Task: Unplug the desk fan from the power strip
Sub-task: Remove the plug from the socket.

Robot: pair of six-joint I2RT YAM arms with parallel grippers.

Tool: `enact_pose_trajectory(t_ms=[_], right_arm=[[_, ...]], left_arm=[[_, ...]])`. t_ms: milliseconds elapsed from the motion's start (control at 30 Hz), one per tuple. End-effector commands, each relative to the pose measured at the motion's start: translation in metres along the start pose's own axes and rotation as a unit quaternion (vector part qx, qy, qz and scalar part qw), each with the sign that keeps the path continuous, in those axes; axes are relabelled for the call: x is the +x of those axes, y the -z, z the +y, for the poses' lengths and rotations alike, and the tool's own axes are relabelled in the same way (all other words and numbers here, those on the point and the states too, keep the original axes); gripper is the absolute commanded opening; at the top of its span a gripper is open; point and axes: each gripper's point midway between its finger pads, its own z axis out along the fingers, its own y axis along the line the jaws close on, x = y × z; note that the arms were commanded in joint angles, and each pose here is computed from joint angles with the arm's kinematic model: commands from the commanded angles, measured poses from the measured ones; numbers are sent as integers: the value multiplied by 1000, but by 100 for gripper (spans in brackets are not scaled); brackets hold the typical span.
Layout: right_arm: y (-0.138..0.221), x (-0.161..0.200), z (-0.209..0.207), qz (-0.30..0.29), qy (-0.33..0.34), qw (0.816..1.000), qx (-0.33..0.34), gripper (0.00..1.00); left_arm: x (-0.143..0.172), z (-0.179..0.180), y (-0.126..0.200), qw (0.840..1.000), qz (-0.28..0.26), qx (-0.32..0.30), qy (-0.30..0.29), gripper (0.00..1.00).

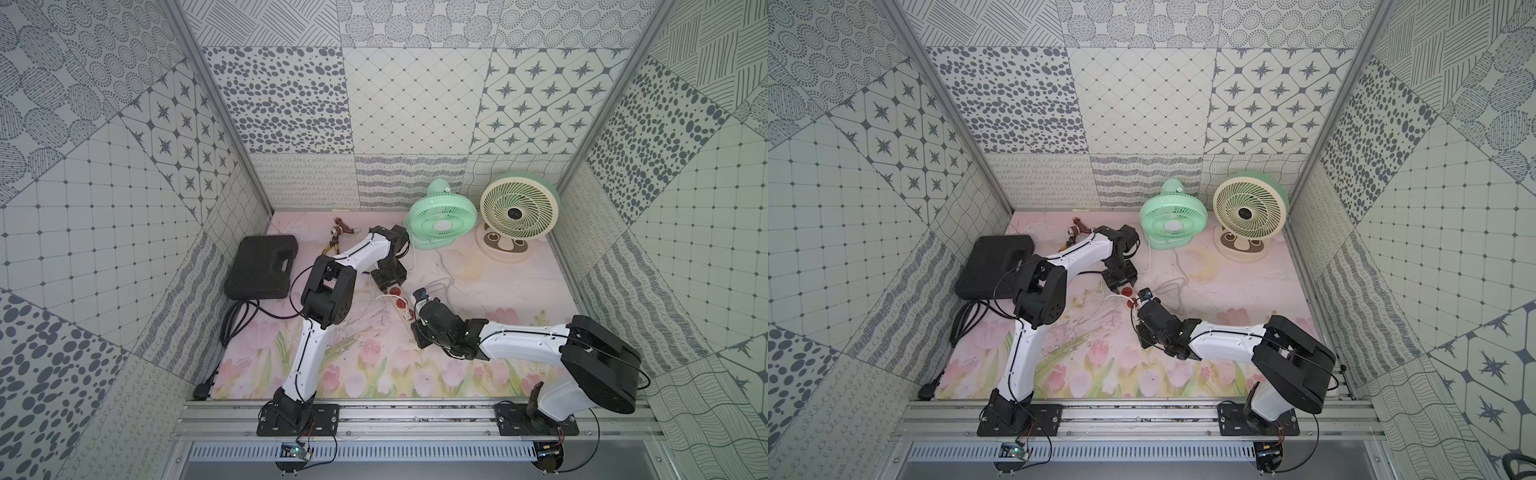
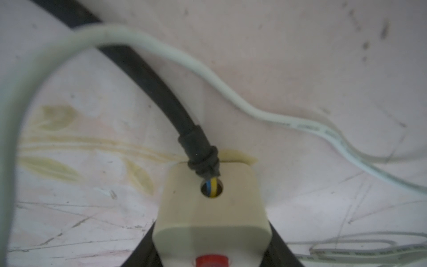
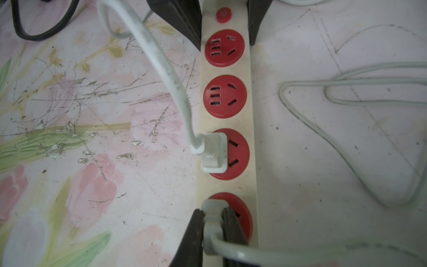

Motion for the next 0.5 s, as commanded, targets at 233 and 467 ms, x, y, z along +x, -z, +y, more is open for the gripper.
enact_pose_trajectory(t_ms=[233,467], right_arm=[[1,3,5,2,38,999,25,0],[-3,5,25,-2,130,990,63,0]], left_arm=[[12,51,-35,993,30,-116,-8,0],[11,53,-33,992,27,-121,-10,0]])
